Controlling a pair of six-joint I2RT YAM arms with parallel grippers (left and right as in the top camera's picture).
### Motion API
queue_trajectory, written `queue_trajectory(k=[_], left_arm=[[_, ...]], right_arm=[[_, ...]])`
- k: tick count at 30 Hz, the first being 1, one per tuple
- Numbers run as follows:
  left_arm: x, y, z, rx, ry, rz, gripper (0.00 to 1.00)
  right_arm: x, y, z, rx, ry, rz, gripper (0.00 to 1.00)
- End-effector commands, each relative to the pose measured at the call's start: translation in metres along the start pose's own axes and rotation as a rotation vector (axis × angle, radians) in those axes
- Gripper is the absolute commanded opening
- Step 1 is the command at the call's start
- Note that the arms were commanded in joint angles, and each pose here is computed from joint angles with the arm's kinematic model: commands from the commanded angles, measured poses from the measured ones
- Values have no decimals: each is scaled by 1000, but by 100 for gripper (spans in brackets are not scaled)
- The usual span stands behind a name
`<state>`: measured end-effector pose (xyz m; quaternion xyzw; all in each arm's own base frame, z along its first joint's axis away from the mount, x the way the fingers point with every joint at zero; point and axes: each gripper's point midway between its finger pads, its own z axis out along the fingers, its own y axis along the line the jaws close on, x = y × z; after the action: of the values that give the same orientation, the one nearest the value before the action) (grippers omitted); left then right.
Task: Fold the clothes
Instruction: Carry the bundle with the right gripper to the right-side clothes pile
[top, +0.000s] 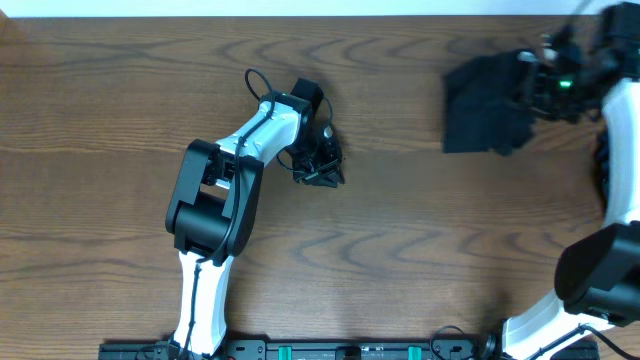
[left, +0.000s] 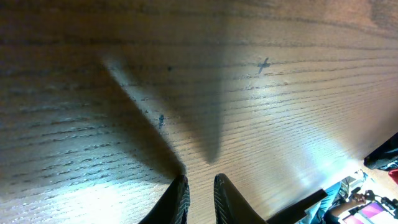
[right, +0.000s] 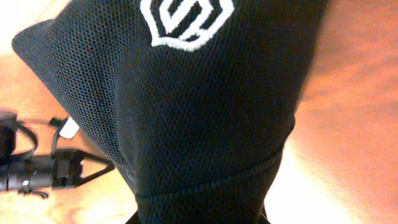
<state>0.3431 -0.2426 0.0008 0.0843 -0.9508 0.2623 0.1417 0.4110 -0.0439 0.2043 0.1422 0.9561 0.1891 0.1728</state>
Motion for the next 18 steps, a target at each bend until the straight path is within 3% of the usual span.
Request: queue_trajectory(k=[1, 10, 18], left_arm=[[-7, 47, 25, -142, 9, -23, 19], [-6, 48, 25, -143, 12, -18, 19], [-4, 48, 24, -146, 18, -22, 19]], right_arm=[[-12, -29, -38, 37, -83, 56, 1], [-6, -134, -95, 89, -194, 315, 1], [3, -198, -139, 73, -330, 456, 1]])
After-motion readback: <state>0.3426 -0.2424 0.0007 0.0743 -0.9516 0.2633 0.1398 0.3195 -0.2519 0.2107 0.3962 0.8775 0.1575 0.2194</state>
